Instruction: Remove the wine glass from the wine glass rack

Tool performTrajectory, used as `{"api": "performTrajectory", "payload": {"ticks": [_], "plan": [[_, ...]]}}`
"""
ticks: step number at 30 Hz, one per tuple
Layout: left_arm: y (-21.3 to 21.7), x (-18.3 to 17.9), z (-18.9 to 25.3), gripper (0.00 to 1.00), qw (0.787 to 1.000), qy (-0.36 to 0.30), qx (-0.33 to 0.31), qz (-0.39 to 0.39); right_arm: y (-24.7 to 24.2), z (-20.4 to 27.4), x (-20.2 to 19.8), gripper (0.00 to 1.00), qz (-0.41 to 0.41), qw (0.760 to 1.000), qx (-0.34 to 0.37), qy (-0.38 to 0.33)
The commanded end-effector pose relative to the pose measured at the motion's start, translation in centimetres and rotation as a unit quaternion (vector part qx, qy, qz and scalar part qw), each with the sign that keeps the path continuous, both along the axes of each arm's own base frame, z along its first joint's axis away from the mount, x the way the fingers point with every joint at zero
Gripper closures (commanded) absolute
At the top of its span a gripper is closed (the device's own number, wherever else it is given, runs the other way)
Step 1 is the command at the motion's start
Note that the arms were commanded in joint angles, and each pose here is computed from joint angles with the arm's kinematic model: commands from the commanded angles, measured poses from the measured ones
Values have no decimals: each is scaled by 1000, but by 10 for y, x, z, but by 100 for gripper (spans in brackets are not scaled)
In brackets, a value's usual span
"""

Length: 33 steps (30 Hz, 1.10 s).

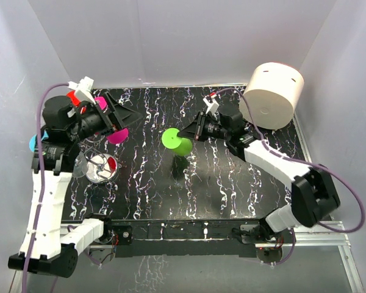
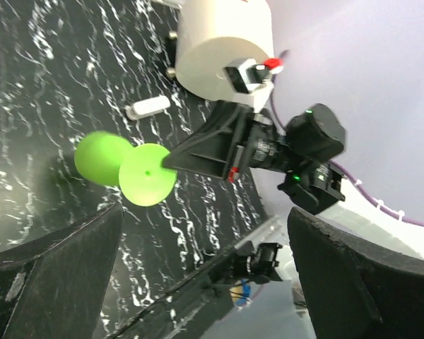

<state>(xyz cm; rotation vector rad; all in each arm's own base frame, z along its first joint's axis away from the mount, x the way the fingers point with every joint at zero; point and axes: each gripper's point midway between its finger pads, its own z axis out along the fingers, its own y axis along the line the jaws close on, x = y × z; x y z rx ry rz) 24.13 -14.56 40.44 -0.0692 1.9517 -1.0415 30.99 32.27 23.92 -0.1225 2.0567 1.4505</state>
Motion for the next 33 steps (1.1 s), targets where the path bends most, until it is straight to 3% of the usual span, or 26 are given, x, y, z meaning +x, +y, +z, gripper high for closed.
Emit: {"api": "performTrajectory", "payload": {"ticks": [1,11,16,22,33], "plan": [[-30,-9,30,1,991,-43,-102,-79,-19,70,-21,100,14,980,-17,-200],[-72,-5,-2,2,992,-40,-47,-110,-38,128,-48,100,5,949,16,-315],[-85,-13,-7,5,985,-51,-69,-149,-37,152,-57,100,5,949,65,-309],[-78,-13,-21,4,990,-41,-55,-122,-31,168,-74,100,39,947,124,-293],[-94,-21,-22,41,981,-25,-101,-162,-23,165,-71,100,57,947,149,-279]]}}
